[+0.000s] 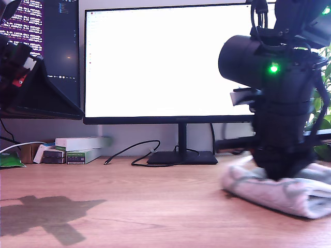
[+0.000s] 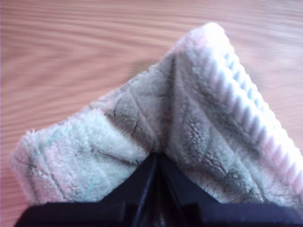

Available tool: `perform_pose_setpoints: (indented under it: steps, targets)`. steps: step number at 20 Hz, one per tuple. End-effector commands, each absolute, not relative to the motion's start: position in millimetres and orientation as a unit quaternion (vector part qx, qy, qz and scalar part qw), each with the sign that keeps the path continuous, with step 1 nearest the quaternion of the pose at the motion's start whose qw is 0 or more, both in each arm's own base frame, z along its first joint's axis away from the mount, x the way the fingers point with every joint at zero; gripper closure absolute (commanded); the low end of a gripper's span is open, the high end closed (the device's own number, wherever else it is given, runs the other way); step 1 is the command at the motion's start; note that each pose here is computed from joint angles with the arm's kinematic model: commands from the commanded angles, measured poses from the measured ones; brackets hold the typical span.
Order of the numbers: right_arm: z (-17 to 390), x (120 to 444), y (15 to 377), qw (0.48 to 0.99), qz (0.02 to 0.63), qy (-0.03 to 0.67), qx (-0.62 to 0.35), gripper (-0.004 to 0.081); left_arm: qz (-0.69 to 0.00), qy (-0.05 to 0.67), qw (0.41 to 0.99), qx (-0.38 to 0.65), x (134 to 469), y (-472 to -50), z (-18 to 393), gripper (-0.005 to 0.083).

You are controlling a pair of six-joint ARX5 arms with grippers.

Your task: Fold the tea towel to a neat square and place it to the right

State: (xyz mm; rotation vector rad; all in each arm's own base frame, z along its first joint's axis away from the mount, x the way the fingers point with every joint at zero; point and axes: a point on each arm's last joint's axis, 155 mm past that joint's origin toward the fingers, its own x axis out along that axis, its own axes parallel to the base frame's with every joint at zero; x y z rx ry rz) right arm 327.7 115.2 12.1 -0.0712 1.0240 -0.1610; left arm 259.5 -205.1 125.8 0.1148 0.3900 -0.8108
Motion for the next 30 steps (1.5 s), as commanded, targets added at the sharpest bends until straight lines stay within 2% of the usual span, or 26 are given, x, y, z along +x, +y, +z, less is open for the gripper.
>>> perform_pose_setpoints:
  steps: [1,4,12,18,30]
  targets:
    - [-30,278,65,0.810,-0.147,0.561,-0.088,0.0772,-0.389,0.192,0.899,0.057,258,-202,120,0.0795]
    - [-22,271,44,0.804,-0.202,0.550,-0.100,0.0772,-0.389,0.193,0.899,0.057,258,-202,120,0.0795]
    - [-14,238,13,0.769,-0.265,0.572,-0.103,0.0772,-0.403,0.193,0.893,0.053,254,-206,121,0.0795]
    - [-6,248,18,0.789,-0.263,0.548,-0.089,0.0772,-0.413,0.192,0.889,0.050,251,-209,121,0.0795]
    - [51,277,19,0.849,-0.239,0.463,-0.084,0.0772,-0.417,0.189,0.888,0.050,251,-210,123,0.0795]
